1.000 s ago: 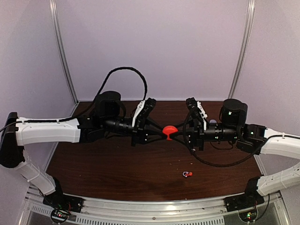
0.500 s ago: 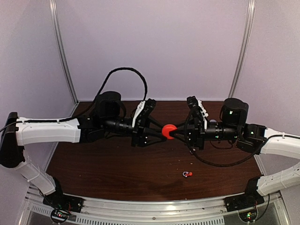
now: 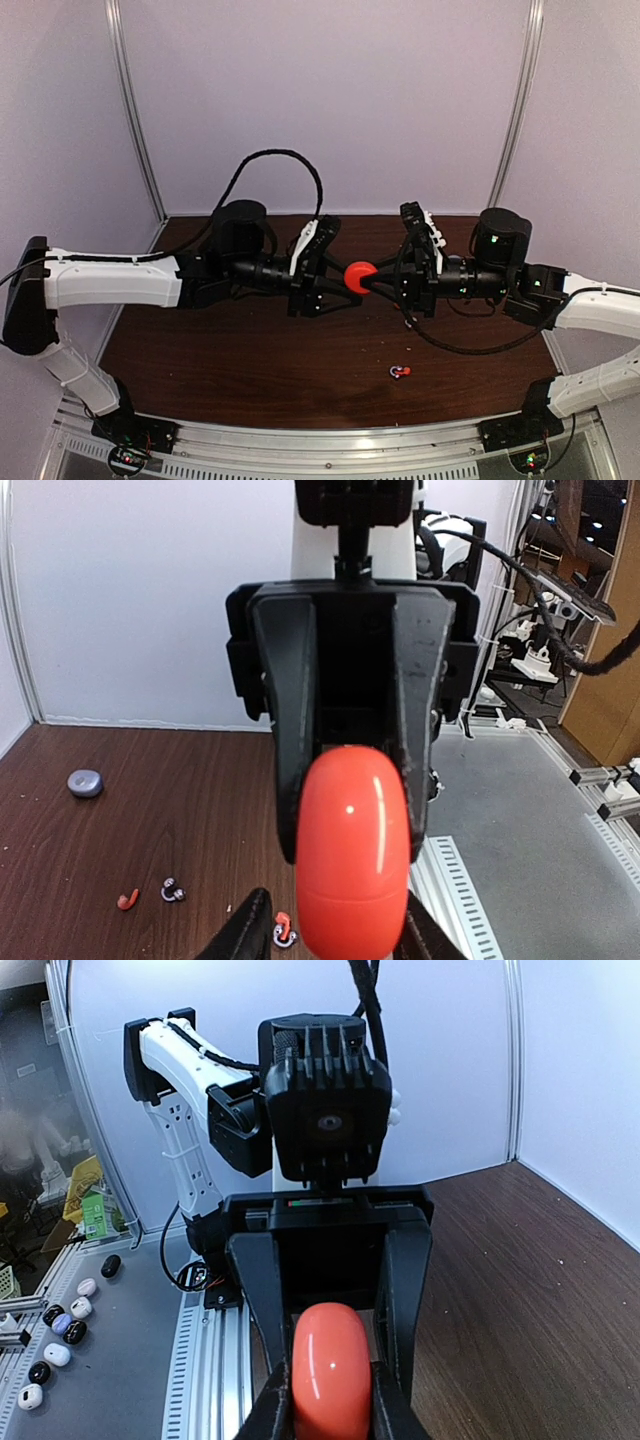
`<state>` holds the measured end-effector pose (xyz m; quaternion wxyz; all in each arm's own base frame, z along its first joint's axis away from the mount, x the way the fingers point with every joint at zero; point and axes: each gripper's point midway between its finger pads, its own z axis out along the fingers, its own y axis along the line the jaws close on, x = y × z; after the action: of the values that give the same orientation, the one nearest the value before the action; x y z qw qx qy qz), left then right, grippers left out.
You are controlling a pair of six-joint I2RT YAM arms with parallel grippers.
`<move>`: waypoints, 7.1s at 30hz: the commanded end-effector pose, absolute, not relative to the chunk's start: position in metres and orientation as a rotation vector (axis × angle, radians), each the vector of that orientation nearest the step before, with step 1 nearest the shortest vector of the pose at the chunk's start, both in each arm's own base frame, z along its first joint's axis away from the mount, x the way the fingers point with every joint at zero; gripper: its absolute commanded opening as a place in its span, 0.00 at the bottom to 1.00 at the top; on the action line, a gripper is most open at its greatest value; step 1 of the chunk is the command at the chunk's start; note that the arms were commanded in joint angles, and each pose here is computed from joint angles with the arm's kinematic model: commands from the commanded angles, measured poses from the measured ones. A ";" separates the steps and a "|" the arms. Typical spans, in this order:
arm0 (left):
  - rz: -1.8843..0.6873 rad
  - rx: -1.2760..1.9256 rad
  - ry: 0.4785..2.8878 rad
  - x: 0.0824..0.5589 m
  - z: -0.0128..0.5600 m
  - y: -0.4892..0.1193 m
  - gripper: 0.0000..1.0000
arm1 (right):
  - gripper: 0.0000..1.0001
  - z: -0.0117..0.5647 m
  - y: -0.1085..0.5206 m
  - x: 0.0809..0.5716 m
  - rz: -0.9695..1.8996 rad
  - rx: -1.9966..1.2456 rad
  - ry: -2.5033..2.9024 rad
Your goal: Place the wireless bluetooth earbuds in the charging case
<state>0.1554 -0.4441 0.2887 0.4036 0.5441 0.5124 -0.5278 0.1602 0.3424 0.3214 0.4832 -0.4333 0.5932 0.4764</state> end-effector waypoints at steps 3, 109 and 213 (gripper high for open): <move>-1.365 1.345 1.234 0.155 0.302 -0.451 0.40 | 0.17 0.339 0.341 0.164 1.154 -1.019 1.396; -1.353 1.386 1.068 0.128 0.301 -0.437 0.06 | 0.88 0.315 0.355 0.178 1.085 -1.023 1.482; -1.304 1.357 1.022 0.134 0.296 -0.424 0.02 | 0.90 0.356 0.308 0.186 0.702 -0.928 1.407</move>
<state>0.1417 -0.4392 0.2706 0.4013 0.5462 0.4877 -0.5503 0.1996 0.3107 0.3393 0.6006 -0.4051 0.6367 0.2642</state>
